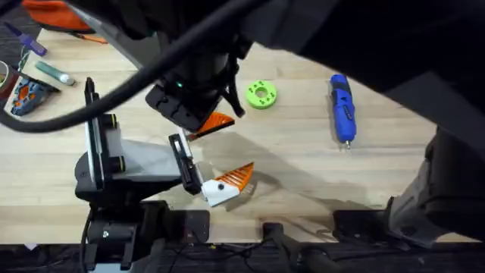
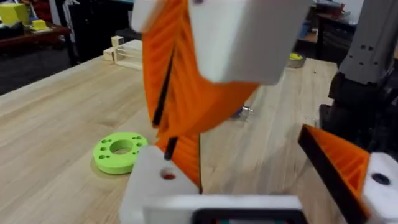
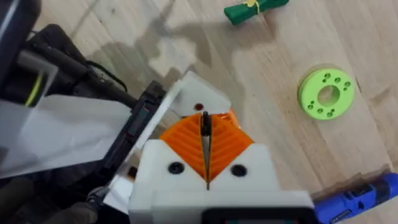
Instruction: Pick up the gripper from the table and insert it into the empty holder that is missing its gripper. Then pick up a screw, insert it into the mounting hole, and use the screwdriver to tighten it. Finally, clean up the table by picking up the vegetable and placing it into the bucket.
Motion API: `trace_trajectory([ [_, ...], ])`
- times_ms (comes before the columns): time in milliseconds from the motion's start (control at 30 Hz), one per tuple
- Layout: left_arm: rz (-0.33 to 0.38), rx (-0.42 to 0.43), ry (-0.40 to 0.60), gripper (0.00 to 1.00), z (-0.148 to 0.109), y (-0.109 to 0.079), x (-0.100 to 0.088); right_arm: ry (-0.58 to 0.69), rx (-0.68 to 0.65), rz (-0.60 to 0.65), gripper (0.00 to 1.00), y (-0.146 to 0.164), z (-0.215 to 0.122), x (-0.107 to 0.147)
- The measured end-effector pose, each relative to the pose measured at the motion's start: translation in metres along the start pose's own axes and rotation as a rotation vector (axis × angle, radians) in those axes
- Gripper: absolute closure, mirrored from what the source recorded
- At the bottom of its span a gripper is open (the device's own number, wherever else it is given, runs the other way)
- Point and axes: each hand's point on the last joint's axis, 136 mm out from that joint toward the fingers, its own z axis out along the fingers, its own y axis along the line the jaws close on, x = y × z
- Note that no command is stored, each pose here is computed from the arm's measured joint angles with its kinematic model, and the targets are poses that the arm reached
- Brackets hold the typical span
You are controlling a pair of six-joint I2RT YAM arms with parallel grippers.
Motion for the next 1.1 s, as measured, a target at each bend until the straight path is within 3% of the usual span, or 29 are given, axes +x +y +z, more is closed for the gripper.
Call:
trace_trajectory([
  [1100, 0.000, 0.000, 0.000, 0.014, 0.0000, 0.0000, 0.0000, 0.022, -0.001, -0.010, 0.995, 0.0047, 0.0109, -0.0003],
])
